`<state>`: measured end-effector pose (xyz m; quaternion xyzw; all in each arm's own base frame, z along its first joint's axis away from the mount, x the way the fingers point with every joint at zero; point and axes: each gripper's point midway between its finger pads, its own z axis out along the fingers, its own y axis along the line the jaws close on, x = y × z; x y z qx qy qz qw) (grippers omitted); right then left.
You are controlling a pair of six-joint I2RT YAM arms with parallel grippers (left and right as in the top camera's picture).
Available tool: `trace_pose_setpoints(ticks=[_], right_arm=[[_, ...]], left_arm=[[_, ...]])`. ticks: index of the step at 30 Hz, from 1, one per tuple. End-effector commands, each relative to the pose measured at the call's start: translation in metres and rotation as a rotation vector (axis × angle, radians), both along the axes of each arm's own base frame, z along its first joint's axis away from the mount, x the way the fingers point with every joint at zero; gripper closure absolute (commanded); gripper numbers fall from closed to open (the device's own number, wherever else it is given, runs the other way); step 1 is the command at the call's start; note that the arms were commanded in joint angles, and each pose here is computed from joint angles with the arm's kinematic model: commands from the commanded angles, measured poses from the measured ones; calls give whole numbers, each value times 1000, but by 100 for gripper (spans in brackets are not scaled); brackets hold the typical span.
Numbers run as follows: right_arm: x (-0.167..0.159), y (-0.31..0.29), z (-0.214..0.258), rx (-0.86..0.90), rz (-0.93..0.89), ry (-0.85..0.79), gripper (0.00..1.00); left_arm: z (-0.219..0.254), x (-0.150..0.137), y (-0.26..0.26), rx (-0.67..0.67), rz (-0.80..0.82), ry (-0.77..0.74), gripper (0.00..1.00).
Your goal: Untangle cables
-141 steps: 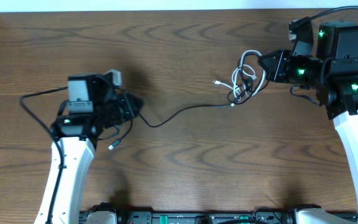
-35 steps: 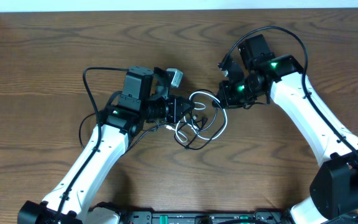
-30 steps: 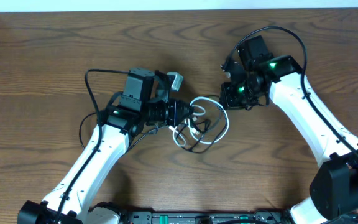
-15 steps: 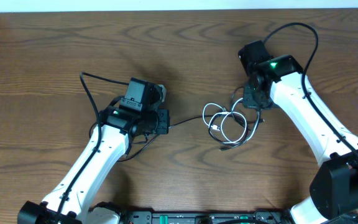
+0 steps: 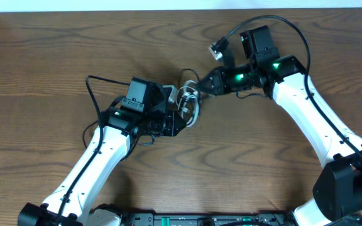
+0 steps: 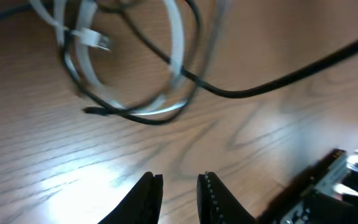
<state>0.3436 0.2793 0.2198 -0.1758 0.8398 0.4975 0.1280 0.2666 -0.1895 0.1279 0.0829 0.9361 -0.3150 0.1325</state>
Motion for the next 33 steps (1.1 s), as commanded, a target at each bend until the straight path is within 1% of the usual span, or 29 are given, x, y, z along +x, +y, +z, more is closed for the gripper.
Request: trace_pose_setpoints(ticks=[1,3,4,5,8,11,14,18,19,21,23,25,27,29,33], right_arm=[[-21,16,37,200,147,25,99],[-19,18,44,228,152,19,99],[-16,20,50,249,150,14,99],[-15,21,54,263,149,13,99],[-11,25,72,324,163,4,99],[-11,30,88,370,187,-11,99],[-13,39,99,397,202,-27,99],[-15,43,100,398,209,-36,99],[-11,44,98,385,177,-13,99],[-2,43,88,345,104,28,99],[9,39,68,266,-3,72,99],[19,30,41,153,-109,92,99],[22,21,21,58,-168,102,99],[20,11,4,-28,-196,99,99],[14,5,6,-62,-192,75,99]], left_arm=[[18,-1,-13,-95,-47,-24,73],[25,-1,-20,-143,-72,-36,65],[31,-1,-25,-181,-92,-48,54],[35,0,-28,-199,-101,-58,49],[38,4,-30,-209,-106,-83,41],[36,8,-27,-185,-90,-98,39],[27,18,-16,-104,-37,-126,39],[20,28,-5,-29,12,-153,39],[14,36,8,49,60,-177,39],[9,42,20,122,105,-195,39],[3,48,35,203,152,-210,39],[-1,50,47,270,188,-218,39],[-5,52,60,339,222,-221,38],[-9,51,73,407,250,-218,38],[-11,48,76,422,251,-206,38]])
